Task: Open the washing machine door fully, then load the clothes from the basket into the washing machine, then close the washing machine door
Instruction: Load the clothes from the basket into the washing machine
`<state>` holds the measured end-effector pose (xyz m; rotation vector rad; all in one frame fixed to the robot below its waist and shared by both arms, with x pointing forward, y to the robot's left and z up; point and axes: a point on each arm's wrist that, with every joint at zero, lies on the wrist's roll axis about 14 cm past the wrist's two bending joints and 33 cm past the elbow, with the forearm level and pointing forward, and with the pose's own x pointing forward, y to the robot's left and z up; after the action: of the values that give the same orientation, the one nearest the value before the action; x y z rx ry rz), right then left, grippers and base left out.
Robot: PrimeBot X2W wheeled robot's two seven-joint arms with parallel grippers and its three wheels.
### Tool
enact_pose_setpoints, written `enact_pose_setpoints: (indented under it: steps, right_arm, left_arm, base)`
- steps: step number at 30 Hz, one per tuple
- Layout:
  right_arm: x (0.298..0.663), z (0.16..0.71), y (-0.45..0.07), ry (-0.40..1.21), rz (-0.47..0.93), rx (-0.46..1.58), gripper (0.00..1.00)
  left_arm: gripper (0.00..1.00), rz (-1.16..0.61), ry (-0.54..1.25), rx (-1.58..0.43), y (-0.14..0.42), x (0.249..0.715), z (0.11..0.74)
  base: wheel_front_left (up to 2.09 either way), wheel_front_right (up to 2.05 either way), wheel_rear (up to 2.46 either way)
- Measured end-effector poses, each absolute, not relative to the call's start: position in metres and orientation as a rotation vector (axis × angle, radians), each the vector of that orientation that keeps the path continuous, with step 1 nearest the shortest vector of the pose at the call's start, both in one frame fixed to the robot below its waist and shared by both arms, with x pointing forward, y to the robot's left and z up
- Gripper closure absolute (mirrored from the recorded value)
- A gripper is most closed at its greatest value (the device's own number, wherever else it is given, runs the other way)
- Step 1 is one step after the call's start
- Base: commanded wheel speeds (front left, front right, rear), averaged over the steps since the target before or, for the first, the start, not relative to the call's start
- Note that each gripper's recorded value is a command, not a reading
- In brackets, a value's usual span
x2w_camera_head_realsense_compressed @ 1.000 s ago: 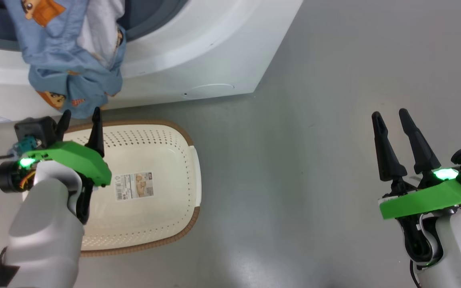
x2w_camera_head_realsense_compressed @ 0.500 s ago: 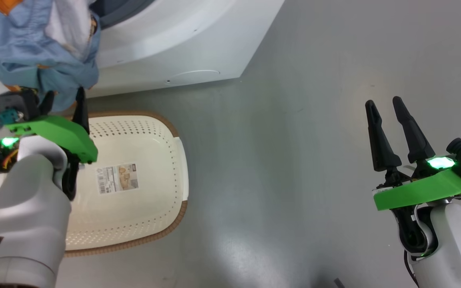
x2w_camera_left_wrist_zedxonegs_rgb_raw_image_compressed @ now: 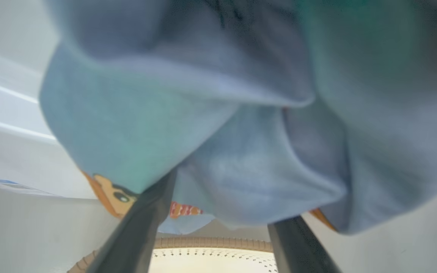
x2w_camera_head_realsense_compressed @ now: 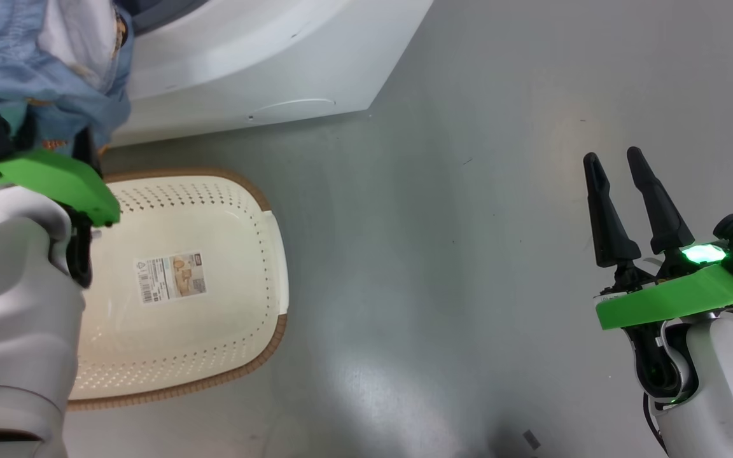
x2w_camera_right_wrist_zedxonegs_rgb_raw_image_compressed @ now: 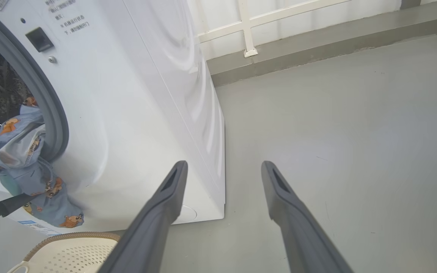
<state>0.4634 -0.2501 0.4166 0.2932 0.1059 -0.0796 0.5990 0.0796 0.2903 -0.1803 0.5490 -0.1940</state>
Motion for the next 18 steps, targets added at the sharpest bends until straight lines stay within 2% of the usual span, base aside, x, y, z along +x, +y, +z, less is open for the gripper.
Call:
enact_pose_setpoints:
  steps: [4,5,6,8,9,18]
  right_arm:
    - [0.466,0.413,-0.248,0.11,-0.076,0.298,0.0]
    - [0.467,0.413,-0.247,0.109,-0.073,0.3,0.0]
    - [0.469,0.413,-0.246,0.107,-0.07,0.303,0.0]
    - [0.473,0.415,-0.243,0.099,-0.062,0.305,0.0]
    - [0.475,0.416,-0.242,0.095,-0.057,0.306,0.0]
    - [0.478,0.42,-0.237,0.084,-0.044,0.314,0.0]
  left_arm:
    - [0.0,-0.154,0.537,-0.163,0.09,0.603,0.291]
    - [0.33,-0.151,0.535,-0.163,0.091,0.603,0.291]
    - [0.53,-0.15,0.529,-0.164,0.092,0.604,0.293]
    - [0.68,-0.151,0.503,-0.167,0.093,0.609,0.299]
    - [1.0,-0.155,0.485,-0.166,0.093,0.612,0.304]
    - [1.0,-0.172,0.412,-0.162,0.092,0.617,0.324]
  base:
    - [0.0,0.0,0.0]
    - [0.0,0.0,0.0]
    - [0.0,0.0,0.0]
    - [0.0,0.0,0.0]
    - [0.0,0.0,0.0]
    - [0.0,0.0,0.0]
